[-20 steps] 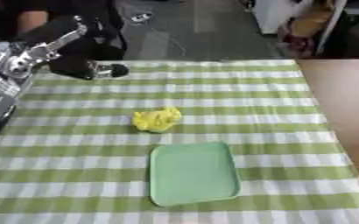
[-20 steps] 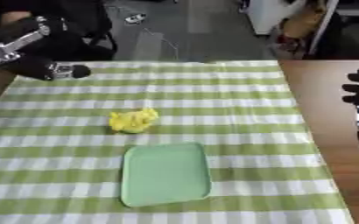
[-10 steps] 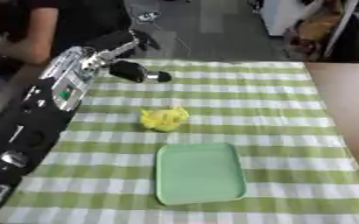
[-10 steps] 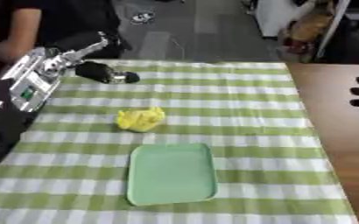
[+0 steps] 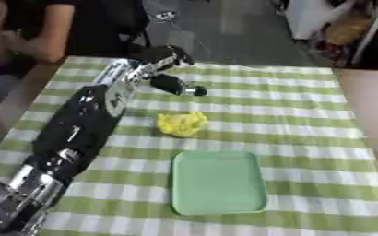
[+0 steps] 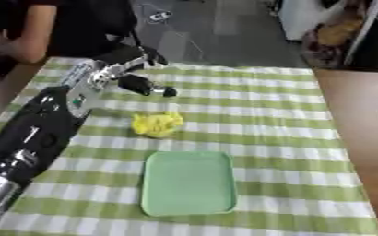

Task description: Pick up objects on the table and place them in the box.

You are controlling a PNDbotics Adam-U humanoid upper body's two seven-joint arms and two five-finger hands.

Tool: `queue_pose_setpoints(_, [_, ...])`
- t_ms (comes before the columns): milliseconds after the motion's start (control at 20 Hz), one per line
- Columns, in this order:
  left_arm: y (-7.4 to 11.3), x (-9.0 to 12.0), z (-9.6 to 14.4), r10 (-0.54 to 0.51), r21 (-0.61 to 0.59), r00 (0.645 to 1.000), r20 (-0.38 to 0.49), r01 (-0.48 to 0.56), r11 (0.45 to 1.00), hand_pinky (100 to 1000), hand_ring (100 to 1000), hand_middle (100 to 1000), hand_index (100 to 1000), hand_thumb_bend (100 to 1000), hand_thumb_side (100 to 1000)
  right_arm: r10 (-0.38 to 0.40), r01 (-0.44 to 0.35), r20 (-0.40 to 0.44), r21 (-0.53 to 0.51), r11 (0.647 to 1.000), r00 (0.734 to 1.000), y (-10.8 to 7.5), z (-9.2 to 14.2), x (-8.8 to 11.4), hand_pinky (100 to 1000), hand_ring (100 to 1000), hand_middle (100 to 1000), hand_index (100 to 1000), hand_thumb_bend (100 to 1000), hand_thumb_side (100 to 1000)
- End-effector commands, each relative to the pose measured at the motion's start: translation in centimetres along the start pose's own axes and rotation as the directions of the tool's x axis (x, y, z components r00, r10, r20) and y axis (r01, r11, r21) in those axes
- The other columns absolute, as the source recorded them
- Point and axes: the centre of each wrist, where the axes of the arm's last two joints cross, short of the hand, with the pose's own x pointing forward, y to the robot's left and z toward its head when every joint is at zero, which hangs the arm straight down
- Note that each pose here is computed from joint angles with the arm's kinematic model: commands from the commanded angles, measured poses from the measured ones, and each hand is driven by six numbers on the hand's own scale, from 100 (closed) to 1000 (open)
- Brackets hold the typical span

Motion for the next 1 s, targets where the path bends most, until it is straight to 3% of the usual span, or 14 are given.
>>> queue_pose_setpoints(50, [0.9,0.0,-0.3,-0.017,0.016,1.000,0.000,0.017,1.000,690,738,811,860,750,794,0.001,-0.001,0.022,0.000,1.000,1.000,-0.3,-0.4,0.5,693,755,780,891,100,790])
queue_pose_setpoints(500, [-0.7,-0.2,-0.5,-0.016,-0.066,1.000,0.006,0.016,0.998,690,725,798,849,755,791,-0.003,0.003,0.023,0.003,1.000,1.000,-0.2,-0.4,0.5,693,755,780,891,100,790])
queue_pose_setpoints(1000, [-1.2,-0.5,-0.5,-0.043,-0.140,0.999,0.023,0.046,0.989,695,715,782,837,764,783,-0.003,0.003,0.026,0.009,1.000,1.000,-0.2,-0.4,0.5,693,755,780,892,100,789])
